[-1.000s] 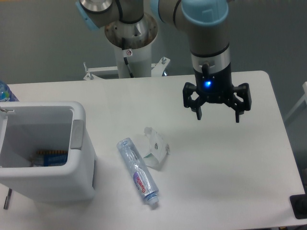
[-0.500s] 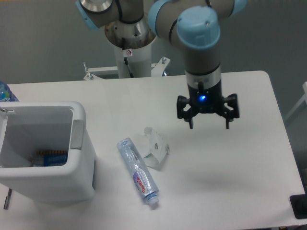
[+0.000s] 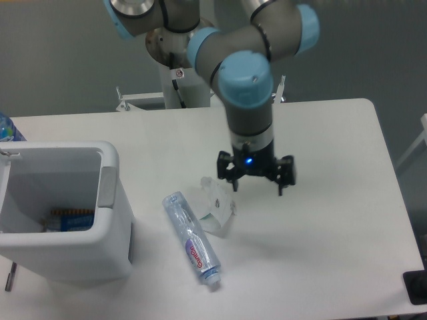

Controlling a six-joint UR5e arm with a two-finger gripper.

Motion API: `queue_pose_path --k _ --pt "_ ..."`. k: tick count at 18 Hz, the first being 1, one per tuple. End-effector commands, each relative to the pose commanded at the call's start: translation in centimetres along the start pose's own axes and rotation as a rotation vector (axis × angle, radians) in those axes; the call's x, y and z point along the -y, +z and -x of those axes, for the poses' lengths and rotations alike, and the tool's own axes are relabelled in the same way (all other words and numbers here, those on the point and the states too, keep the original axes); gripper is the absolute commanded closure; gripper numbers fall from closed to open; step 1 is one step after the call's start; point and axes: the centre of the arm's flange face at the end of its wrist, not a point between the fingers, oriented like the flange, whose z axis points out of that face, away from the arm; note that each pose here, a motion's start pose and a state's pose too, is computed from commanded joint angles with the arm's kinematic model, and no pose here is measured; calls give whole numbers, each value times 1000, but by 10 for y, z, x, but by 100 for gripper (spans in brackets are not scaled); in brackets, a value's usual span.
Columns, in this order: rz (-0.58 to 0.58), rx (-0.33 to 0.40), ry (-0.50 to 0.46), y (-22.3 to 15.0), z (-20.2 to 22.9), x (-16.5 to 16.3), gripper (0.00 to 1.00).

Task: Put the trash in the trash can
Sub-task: 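Move the open gripper down toward the crumpled white paper, then close the gripper on the crumpled white paper and lift it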

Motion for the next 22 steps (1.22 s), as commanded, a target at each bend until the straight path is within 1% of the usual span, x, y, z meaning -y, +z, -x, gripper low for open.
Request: queue_pose_path --k 3,7,10,15,18,22 --pt "19 -23 28 18 -16 7 0" --pt "64 -62 50 48 -36 6 0" --pt "69 -68 64 52 -48 11 0" --pt "115 -97 82 84 -59 15 0" --pt "125 -87 85 87 -58 16 0" --pt "143 -57 87 88 -54 16 32"
